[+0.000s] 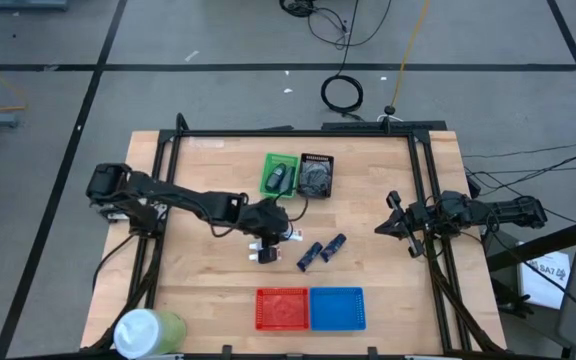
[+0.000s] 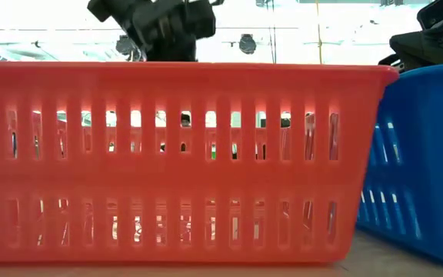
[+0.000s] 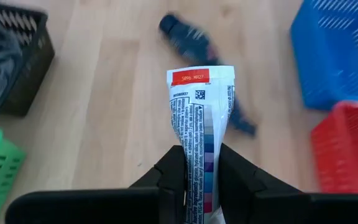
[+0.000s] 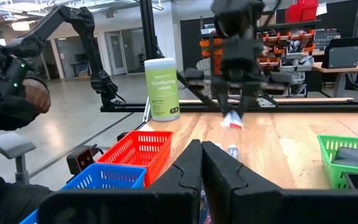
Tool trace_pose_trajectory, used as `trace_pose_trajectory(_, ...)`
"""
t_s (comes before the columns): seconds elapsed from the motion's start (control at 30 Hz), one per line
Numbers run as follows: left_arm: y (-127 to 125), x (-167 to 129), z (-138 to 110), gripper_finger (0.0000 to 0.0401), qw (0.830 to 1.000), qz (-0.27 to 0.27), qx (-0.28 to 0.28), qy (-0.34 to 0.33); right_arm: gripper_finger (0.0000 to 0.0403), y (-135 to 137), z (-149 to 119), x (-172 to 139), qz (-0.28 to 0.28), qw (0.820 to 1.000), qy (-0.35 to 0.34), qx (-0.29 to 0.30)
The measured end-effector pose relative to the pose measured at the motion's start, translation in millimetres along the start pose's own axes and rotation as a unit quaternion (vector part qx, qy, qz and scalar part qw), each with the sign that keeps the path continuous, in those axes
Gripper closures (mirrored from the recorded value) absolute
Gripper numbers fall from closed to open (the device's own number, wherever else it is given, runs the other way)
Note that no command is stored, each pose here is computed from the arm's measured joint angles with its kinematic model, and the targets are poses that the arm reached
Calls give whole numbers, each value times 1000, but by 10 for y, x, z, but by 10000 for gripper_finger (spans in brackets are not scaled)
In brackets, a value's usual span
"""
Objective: Pick & Place Travel size toiletries
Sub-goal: Put the top toothpaste into the red bin
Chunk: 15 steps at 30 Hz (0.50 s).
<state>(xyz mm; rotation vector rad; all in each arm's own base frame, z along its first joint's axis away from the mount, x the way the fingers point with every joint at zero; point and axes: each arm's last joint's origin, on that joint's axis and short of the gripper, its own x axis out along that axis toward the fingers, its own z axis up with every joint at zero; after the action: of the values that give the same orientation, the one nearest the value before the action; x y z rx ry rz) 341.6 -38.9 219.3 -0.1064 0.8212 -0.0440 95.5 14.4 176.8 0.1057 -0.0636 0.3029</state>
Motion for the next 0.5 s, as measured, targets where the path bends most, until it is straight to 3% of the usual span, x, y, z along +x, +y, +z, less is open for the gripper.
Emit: trace_pose_trajectory(0.5,-576,-126,7,334,994,-85,49,-48,403,0,0,0,0,1000,0,0)
